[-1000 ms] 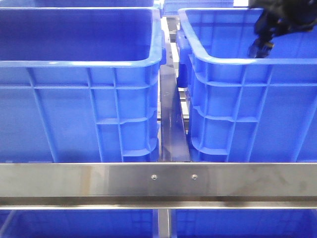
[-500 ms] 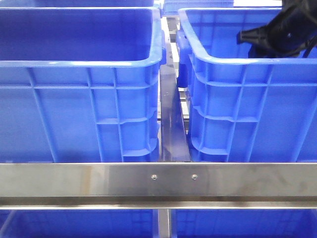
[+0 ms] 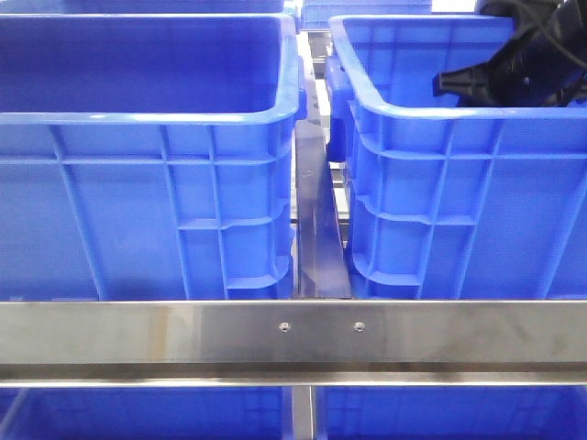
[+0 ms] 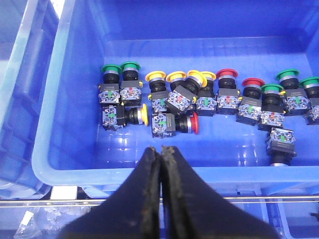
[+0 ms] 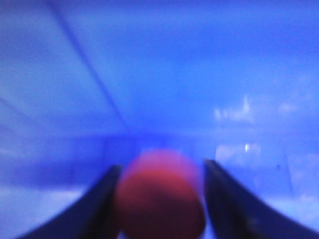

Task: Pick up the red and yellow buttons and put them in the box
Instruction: 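Lower the red button into the empty bin and open the right gripper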

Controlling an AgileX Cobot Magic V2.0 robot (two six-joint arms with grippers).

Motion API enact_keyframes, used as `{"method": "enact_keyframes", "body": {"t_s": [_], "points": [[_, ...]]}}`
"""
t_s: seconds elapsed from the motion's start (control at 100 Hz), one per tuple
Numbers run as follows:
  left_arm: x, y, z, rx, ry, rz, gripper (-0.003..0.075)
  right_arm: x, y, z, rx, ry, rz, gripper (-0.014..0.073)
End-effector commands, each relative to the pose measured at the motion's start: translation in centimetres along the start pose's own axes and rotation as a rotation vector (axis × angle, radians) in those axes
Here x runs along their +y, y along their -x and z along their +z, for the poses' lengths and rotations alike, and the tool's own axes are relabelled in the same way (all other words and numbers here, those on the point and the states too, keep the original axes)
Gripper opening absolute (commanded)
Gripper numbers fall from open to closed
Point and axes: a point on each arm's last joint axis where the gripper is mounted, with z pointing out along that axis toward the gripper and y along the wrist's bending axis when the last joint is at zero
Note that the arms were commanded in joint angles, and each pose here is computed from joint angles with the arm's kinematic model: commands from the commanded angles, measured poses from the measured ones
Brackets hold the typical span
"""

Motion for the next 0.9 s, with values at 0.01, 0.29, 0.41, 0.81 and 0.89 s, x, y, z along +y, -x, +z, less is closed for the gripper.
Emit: {"method": "enact_keyframes", "body": {"t_s": [0.01, 0.29, 0.41, 0.81, 0.89], "points": [[0.0, 1.2, -0.6, -0.099, -0.013, -0.01, -0.0019, 0.2, 3.0, -2.2, -0.092, 0.01, -0.011, 0.0536], [0.0, 1.2, -0.6, -0.098, -0.012, -0.01, -0.0019, 0.3, 5.7, -6.4, -0.189, 0.02, -0.007, 0.0555], [0.0, 1.2, -0.6, -0.098, -0.012, -0.01, -0.0019, -0.2, 5.9, -9.4, -0.22, -0.014, -0.002, 0.0551], [0.0, 1.2, -0.6, -0.098, -0.012, -0.01, -0.0019, -1.4, 2.6, -22.5, -0.35, -0.024, 0.017, 0.0551], [0.0, 1.2, -0.6, -0.098, -0.012, -0.01, -0.0019, -1.6, 1.6, -24.8, -0.382, -0.017, 0.036, 0.0551]]}}
